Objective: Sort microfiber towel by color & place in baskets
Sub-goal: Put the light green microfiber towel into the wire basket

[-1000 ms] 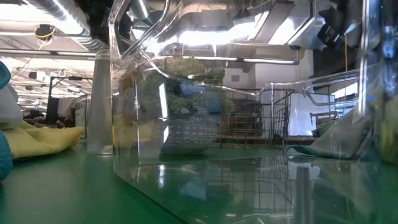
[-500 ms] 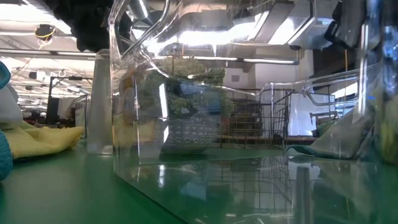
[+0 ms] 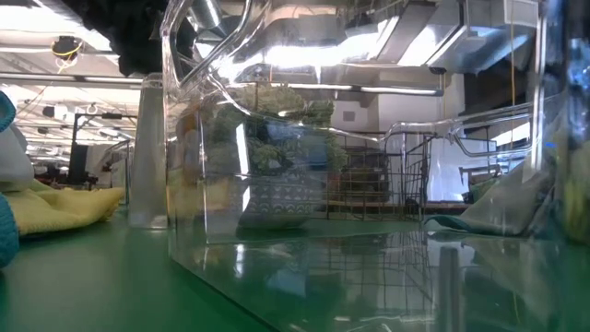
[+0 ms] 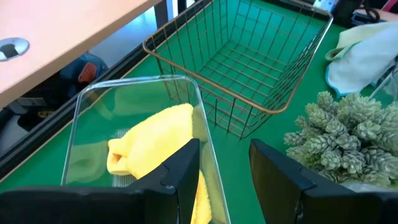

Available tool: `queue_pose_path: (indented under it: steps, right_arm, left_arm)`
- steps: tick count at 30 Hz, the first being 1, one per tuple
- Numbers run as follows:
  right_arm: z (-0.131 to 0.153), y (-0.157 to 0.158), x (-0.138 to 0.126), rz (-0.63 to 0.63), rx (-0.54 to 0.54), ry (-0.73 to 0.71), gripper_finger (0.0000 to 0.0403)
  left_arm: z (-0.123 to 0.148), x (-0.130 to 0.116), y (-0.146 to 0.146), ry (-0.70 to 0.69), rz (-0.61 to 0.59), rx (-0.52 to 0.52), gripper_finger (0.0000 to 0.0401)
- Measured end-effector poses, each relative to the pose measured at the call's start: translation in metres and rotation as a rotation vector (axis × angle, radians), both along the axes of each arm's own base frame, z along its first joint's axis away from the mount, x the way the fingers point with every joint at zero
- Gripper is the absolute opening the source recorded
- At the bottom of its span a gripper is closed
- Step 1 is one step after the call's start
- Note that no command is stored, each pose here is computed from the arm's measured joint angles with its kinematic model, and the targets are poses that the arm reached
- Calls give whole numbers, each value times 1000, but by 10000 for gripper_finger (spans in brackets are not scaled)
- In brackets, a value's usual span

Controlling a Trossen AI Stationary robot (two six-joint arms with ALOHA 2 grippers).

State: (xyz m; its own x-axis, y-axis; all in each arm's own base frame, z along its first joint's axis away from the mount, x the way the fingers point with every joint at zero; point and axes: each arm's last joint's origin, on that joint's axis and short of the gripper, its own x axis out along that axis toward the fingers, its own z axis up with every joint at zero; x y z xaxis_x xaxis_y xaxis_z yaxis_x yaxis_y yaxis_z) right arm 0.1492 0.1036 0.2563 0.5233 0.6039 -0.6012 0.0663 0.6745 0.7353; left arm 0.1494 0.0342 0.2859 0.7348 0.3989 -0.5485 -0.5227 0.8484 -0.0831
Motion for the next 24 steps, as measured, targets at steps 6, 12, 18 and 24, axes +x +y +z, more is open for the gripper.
queue_pose_path:
  steps: [6,12,18,24]
  right_arm:
    - [-8,8,-11,-46,34,192,147]
    - [-22,3,-28,-130,-45,464,147]
    - [-29,-6,-40,-178,-100,662,147]
    - [-30,-7,-38,-241,-148,605,147]
  left_arm:
    - [0,0,0,-2,-1,2,133]
    - [0,0,0,-2,-1,2,133]
    - [0,0,0,-2,-1,2,133]
    - [0,0,0,-2,-1,1,133]
